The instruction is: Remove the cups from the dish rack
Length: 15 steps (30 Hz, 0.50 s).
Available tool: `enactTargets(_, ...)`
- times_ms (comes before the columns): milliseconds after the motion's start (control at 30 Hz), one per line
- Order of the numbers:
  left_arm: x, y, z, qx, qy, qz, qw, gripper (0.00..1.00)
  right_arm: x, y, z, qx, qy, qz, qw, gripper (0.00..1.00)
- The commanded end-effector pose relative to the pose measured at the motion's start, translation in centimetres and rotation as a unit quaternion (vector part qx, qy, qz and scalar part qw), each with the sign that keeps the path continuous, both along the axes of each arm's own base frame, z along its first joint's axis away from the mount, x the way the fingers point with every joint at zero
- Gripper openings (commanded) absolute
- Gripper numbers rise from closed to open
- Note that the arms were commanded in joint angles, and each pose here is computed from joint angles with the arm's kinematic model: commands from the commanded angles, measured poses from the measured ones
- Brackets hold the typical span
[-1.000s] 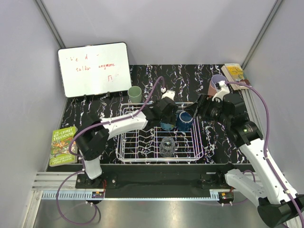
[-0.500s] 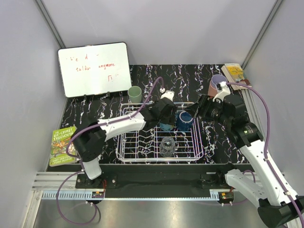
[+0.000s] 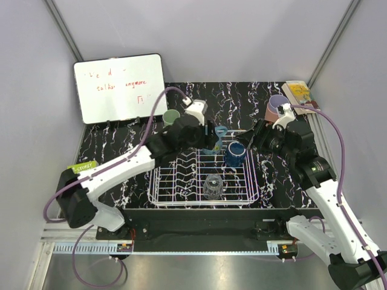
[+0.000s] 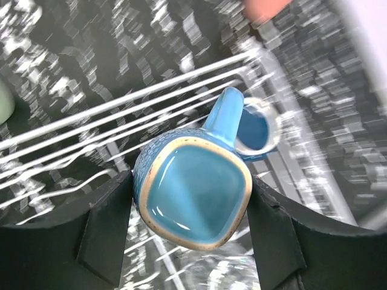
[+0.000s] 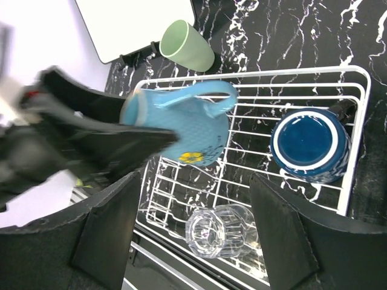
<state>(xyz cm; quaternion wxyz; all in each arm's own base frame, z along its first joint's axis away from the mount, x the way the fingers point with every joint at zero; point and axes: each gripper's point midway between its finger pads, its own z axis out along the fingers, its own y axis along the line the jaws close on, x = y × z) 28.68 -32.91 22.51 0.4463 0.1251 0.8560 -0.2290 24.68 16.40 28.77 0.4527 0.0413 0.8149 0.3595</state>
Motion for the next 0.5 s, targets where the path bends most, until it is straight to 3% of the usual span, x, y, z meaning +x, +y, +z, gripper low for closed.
enactTargets(0,-1.4,-1.6,6.8,-0.187,-0.042,-0.070,0.979,0.00,0.0,0.6,2.7,0.034,-0.041,0.006,0.999,0.80)
enactTargets(67,-2.0,-1.3,10.2,-0.266,-0.086,-0.095,0.955,0.00,-0.3,0.6,3.3,0.044,-0.051,0.009,0.998,0.81)
enactTargets(100,-3.0,-1.0,8.1,-0.284,-0.063,-0.107,0.951,0.00,-0.5,0.5,3.6,0.048,-0.056,0.008,0.997,0.81)
enactTargets(200,-3.4,0.7,11.2,-0.378,-0.104,-0.108,0.914,0.00,-0.9,0.7,4.4,0.059,-0.070,0.018,0.996,0.81)
enactTargets(333,-2.8,2.2,11.2,-0.433,-0.109,-0.097,0.890,0.00,-1.5,1.8,4.6,0.087,-0.075,0.046,0.992,0.79)
enactTargets(467,-3.0,2.8,13.4,-0.500,-0.123,-0.116,0.849,0.00,-2.4,3.0,4.4,0.120,-0.071,0.086,0.986,0.75)
